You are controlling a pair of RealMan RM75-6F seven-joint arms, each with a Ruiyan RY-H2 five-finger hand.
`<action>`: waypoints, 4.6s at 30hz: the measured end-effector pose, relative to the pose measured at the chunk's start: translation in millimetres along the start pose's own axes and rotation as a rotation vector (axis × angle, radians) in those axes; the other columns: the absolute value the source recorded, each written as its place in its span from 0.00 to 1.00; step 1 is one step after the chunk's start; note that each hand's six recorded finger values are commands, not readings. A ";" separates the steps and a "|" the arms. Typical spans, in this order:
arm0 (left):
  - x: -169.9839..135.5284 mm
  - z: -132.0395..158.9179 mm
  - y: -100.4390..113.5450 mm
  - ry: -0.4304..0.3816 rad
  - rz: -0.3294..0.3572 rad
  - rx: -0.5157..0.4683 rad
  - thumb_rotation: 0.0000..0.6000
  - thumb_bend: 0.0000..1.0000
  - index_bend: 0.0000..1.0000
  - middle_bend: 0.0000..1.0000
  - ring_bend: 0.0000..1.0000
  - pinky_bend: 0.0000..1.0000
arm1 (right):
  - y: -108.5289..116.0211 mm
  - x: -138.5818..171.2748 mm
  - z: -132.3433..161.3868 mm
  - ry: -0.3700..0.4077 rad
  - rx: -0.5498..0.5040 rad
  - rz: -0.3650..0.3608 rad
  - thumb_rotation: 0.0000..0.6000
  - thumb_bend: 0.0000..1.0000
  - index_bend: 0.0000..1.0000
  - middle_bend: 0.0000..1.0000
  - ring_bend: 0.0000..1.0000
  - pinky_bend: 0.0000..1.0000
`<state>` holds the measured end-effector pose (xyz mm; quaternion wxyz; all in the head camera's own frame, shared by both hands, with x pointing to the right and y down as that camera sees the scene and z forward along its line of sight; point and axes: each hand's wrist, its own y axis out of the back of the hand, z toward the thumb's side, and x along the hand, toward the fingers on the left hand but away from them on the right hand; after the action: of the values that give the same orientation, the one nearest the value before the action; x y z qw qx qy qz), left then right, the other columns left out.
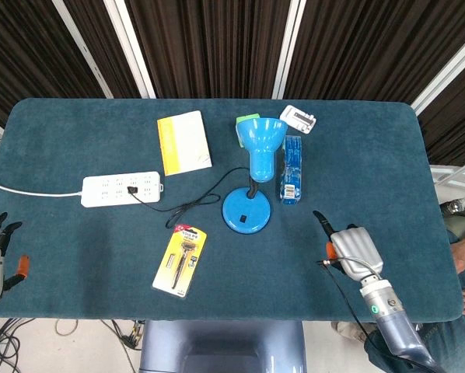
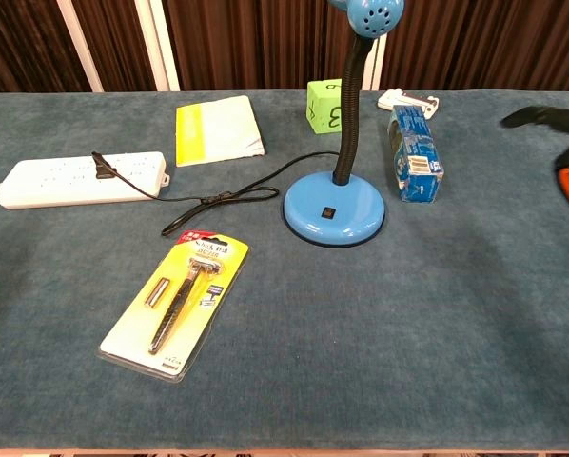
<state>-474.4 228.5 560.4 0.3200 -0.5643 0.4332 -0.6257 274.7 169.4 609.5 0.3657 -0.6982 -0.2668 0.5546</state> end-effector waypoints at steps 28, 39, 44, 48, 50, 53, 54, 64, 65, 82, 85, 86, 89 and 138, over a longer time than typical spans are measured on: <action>0.3 -1.9 1.2 0.008 -0.007 -0.015 1.00 0.45 0.17 0.02 0.00 0.00 | -45.8 -73.3 105.7 0.091 -0.022 0.209 1.00 0.89 0.02 0.75 0.82 0.80; 0.5 -3.0 0.5 0.012 -0.011 -0.016 1.00 0.45 0.17 0.02 0.00 0.00 | -56.7 -90.0 119.9 0.077 -0.012 0.251 1.00 0.89 0.02 0.75 0.82 0.85; 1.3 -3.6 0.8 0.014 -0.012 -0.017 1.00 0.45 0.17 0.02 0.00 0.00 | -62.7 -96.9 123.3 0.069 -0.002 0.262 1.00 0.89 0.02 0.75 0.82 0.87; 1.9 -4.0 0.5 0.016 -0.013 -0.016 1.00 0.46 0.17 0.02 0.00 0.00 | -63.7 -101.2 128.3 0.072 0.024 0.253 1.00 0.89 0.02 0.75 0.82 0.89; 2.1 -4.0 0.8 0.016 -0.012 -0.017 1.00 0.46 0.17 0.02 0.00 0.00 | -64.4 -101.7 130.4 0.073 0.022 0.255 1.00 0.89 0.02 0.75 0.82 0.90; 2.0 -4.3 0.7 0.017 -0.012 -0.018 1.00 0.46 0.17 0.02 0.00 0.00 | -65.6 -101.7 131.6 0.073 0.026 0.260 1.00 0.89 0.02 0.75 0.82 0.91; 2.0 -4.4 0.7 0.017 -0.013 -0.018 1.00 0.46 0.17 0.02 0.00 0.00 | -65.8 -101.6 131.6 0.073 0.027 0.260 1.00 0.89 0.02 0.75 0.82 0.92; 2.2 -4.7 1.3 0.018 -0.010 -0.018 1.00 0.46 0.17 0.02 0.00 0.00 | -69.8 -100.5 132.1 0.073 0.042 0.271 1.00 0.89 0.02 0.75 0.82 0.95; 2.2 -4.7 1.3 0.018 -0.010 -0.018 1.00 0.46 0.17 0.02 0.00 0.00 | -70.1 -100.3 132.0 0.074 0.044 0.272 1.00 0.89 0.02 0.75 0.82 0.95; 2.7 -5.6 1.4 0.021 -0.009 -0.017 1.00 0.46 0.17 0.02 0.00 0.00 | -85.8 -92.7 131.3 0.095 0.129 0.303 1.00 0.89 0.04 0.75 0.82 0.99; 2.7 -5.2 1.6 0.020 -0.010 -0.019 1.00 0.46 0.17 0.02 0.00 0.00 | -88.7 -92.1 131.6 0.097 0.146 0.306 1.00 0.89 0.04 0.75 0.82 1.00; 2.9 -5.6 1.6 0.021 -0.010 -0.019 1.00 0.46 0.17 0.02 0.00 0.00 | -89.3 -91.9 131.9 0.098 0.150 0.307 1.00 0.89 0.04 0.75 0.82 1.00; 3.0 -5.7 1.8 0.020 -0.008 -0.018 1.00 0.46 0.17 0.02 0.00 0.00 | -87.4 -93.0 132.5 0.094 0.147 0.300 1.00 0.89 0.04 0.75 0.82 1.00; 1.5 -3.0 3.6 0.014 0.021 0.011 1.00 0.46 0.17 0.02 0.00 0.00 | 1.9 123.8 -104.6 -0.231 0.045 -0.235 1.00 0.19 0.00 0.00 0.00 0.00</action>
<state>-477.9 226.1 557.8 0.3265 -0.5536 0.4379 -0.6286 406.1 242.2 548.5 0.4105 -0.5855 -0.3741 0.5905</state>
